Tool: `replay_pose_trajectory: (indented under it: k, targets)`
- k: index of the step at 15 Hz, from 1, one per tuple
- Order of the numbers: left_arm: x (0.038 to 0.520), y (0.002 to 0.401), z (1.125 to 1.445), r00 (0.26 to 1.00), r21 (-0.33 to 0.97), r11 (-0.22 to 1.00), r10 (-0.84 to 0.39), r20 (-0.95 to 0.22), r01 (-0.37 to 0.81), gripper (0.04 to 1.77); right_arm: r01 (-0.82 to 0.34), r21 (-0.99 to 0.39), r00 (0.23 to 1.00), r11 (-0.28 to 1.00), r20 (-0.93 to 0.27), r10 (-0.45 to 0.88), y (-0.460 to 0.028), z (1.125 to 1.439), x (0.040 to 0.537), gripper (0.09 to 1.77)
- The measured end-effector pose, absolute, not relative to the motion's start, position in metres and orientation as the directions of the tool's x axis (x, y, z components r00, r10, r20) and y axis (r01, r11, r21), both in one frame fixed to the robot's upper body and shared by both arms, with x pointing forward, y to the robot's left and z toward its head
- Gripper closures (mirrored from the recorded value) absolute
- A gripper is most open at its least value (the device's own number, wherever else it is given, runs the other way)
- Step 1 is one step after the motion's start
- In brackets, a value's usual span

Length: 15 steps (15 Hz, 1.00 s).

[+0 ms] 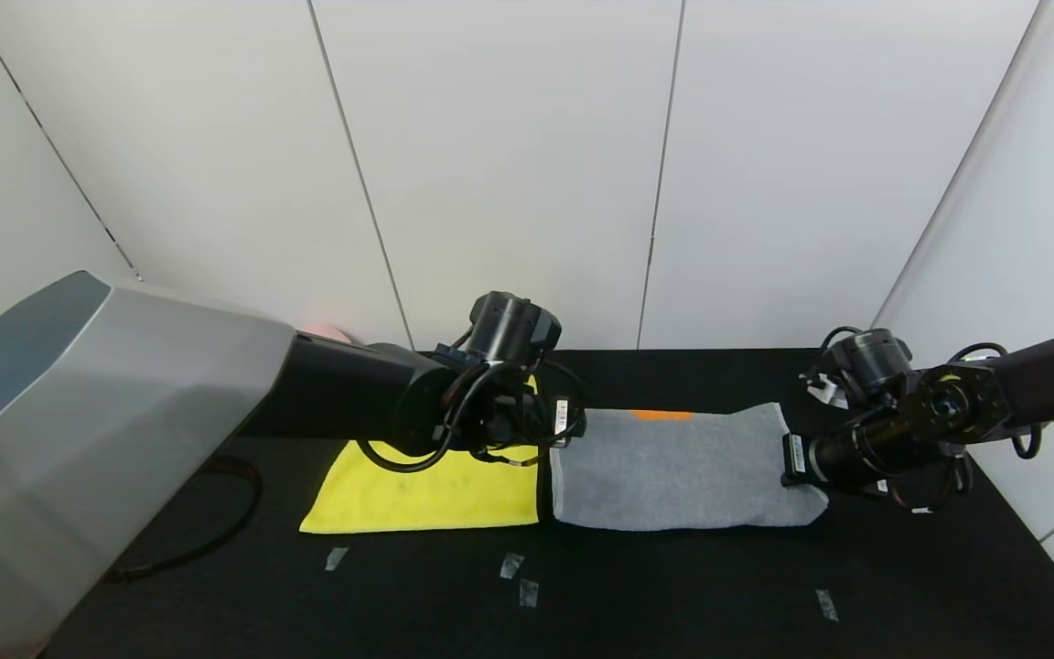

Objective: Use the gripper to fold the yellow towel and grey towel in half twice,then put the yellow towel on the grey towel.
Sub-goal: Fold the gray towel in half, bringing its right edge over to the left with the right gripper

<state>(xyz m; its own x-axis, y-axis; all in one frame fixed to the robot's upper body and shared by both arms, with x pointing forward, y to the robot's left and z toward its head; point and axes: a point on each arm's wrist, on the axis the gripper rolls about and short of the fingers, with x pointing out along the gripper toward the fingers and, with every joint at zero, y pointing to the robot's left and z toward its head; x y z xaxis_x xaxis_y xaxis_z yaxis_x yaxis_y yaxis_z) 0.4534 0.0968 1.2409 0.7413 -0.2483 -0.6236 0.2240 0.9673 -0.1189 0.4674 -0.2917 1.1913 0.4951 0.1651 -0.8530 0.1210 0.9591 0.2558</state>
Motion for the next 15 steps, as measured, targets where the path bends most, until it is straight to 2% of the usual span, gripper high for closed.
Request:
replay_pose_trajectory:
  k: [7, 15]
  targets:
    - [0.454, 0.097, 1.240, 0.739, -0.117, 0.968, -0.247, -0.626, 0.224, 0.09, 0.189, 0.256, 0.527, 0.948, -0.841, 0.122, -0.325, 1.207, 0.463, 1.72]
    - [0.453, 0.097, 1.241, 0.742, -0.119, 0.967, -0.249, -0.623, 0.225, 0.09, 0.199, 0.249, 0.554, 0.948, -0.826, 0.101, -0.343, 1.222, 0.457, 1.72]
